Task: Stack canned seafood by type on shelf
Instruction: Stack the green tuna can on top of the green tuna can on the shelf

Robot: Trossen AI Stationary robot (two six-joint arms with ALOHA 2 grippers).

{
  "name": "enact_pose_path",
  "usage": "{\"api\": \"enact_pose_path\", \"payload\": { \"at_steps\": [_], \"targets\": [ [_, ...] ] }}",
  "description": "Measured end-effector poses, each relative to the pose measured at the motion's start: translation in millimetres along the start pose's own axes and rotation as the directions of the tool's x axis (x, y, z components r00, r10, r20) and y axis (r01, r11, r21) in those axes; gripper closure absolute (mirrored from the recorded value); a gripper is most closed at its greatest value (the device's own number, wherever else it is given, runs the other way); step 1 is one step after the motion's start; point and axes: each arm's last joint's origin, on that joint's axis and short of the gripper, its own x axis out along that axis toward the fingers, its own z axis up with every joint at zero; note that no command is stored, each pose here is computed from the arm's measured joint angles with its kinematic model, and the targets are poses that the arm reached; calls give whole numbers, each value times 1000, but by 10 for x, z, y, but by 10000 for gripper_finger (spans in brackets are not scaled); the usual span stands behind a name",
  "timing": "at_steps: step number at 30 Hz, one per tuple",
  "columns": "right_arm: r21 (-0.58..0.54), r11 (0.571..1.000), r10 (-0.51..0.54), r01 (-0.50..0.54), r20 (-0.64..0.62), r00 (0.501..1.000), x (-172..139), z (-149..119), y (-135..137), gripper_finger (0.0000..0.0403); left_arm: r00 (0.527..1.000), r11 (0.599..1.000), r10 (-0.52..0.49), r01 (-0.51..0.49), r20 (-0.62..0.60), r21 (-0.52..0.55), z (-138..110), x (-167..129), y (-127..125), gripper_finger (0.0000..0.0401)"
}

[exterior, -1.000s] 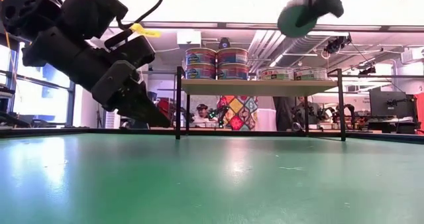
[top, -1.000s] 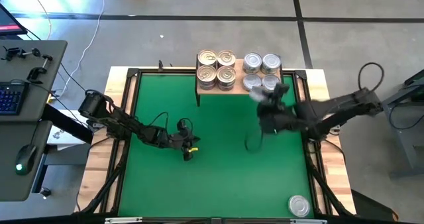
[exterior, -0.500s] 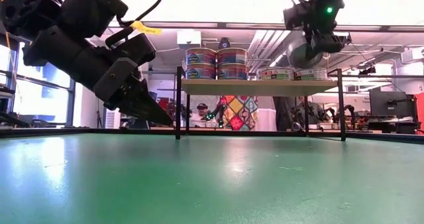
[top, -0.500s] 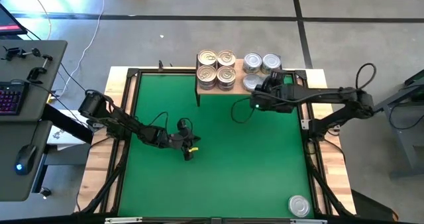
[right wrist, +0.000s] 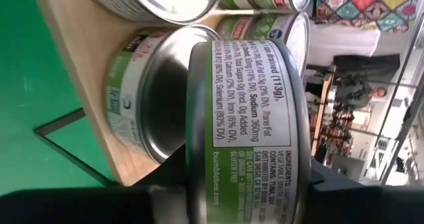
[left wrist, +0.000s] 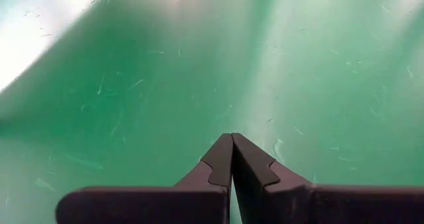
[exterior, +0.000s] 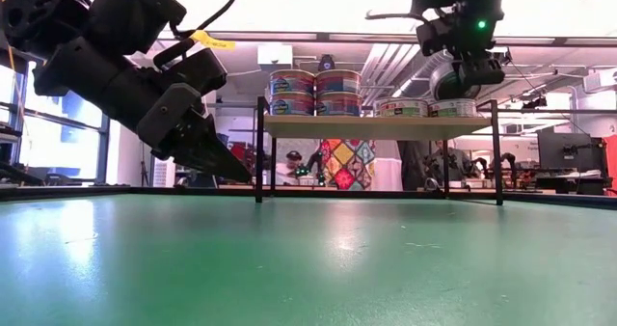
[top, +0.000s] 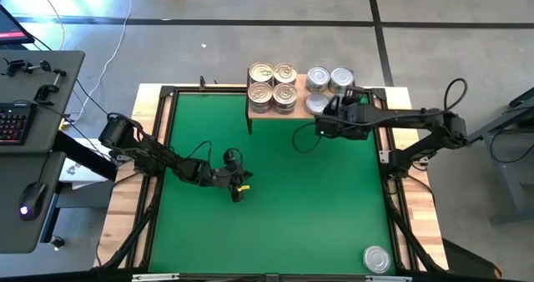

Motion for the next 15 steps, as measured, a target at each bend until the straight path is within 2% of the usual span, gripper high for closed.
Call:
{"api": "enact_pose_path", "payload": {
  "at_steps": [6,12,15],
  "targets": [
    [10,1000,1,-1,-11,1000,26,-3,-17,237,1000,1000,0,0,0,0,1,0,0,401],
    [-12,996,89,-89,-15,996,23,-19,-2,229,1000,1000,0,0,0,0,1,0,0,401],
    [-23,995,98,-98,-21,995,29,-27,-9,228,1000,1000,0,0,0,0,2,0,0,401]
  ]
}}
